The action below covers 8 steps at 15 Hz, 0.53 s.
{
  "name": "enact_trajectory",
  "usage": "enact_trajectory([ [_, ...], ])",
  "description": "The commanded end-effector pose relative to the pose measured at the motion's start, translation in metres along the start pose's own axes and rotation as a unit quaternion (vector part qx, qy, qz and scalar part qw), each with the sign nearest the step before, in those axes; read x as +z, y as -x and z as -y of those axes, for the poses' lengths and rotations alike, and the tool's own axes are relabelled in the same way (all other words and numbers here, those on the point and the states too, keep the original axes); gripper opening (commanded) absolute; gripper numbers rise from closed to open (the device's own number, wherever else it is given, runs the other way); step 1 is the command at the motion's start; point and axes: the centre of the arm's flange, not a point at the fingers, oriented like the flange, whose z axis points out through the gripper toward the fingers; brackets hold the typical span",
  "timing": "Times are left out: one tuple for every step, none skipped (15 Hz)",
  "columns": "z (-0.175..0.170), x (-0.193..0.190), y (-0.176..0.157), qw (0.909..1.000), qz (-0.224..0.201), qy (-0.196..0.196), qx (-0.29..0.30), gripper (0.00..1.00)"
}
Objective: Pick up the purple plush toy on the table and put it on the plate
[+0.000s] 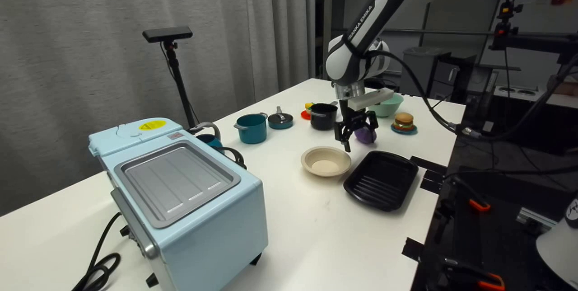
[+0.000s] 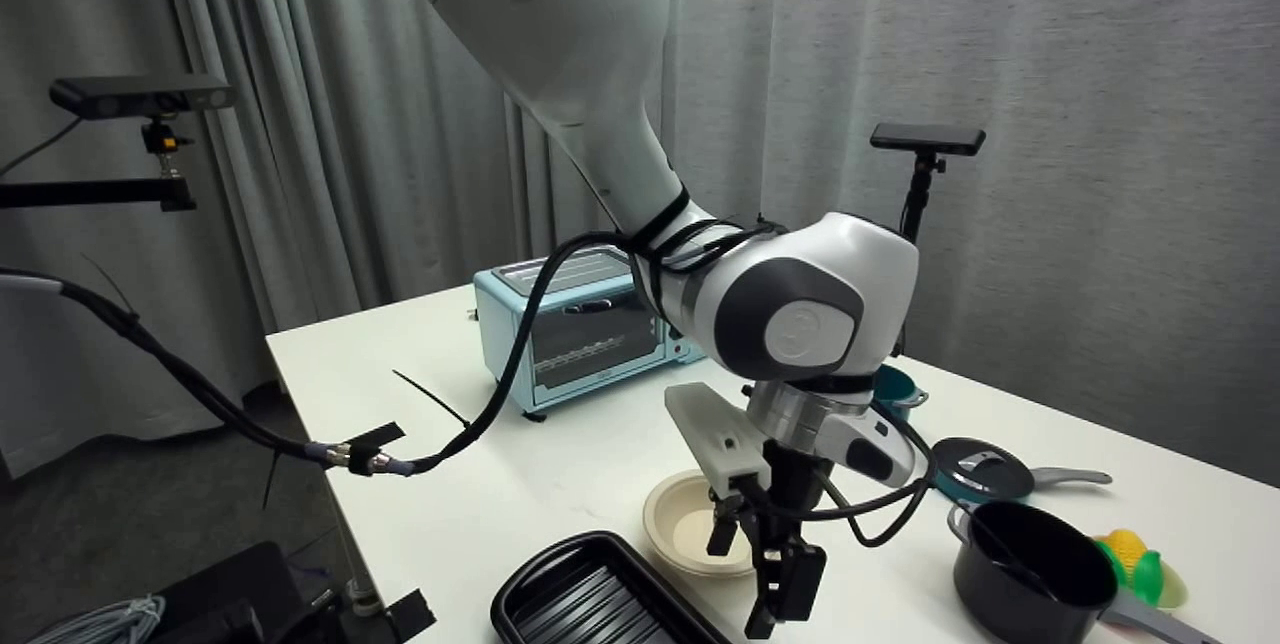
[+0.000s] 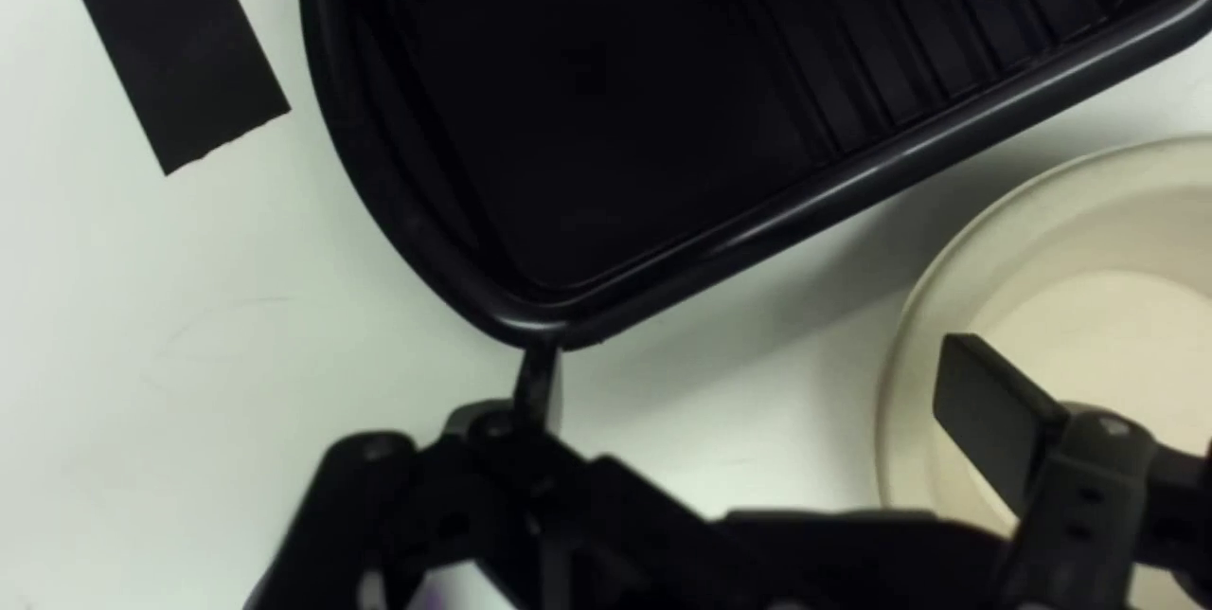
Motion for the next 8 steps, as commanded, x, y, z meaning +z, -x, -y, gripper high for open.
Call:
enact_trajectory([
  [-0.001,-0.036,0.027,0.999,-0.042,0.005,-0.013,1.0],
  [-0.002,-0.045,0.028,0.9984,-0.054,0.004,-0.015,1.0],
  [-0.004,-0.053,0.027,0.9978,-0.065,0.001,-0.015,1.0],
  [-0.006,-0.061,0.026,0.9971,-0.075,-0.003,-0.014,1.0],
  [-0.009,-0.068,0.023,0.996,-0.088,-0.007,-0.012,1.0],
  [-0.012,-0.074,0.02,0.9949,-0.1,-0.009,-0.011,1.0],
  [-0.015,-0.079,0.016,0.9936,-0.112,-0.012,-0.01,1.0],
  [-0.019,-0.082,0.011,0.9921,-0.125,-0.014,-0.007,1.0],
])
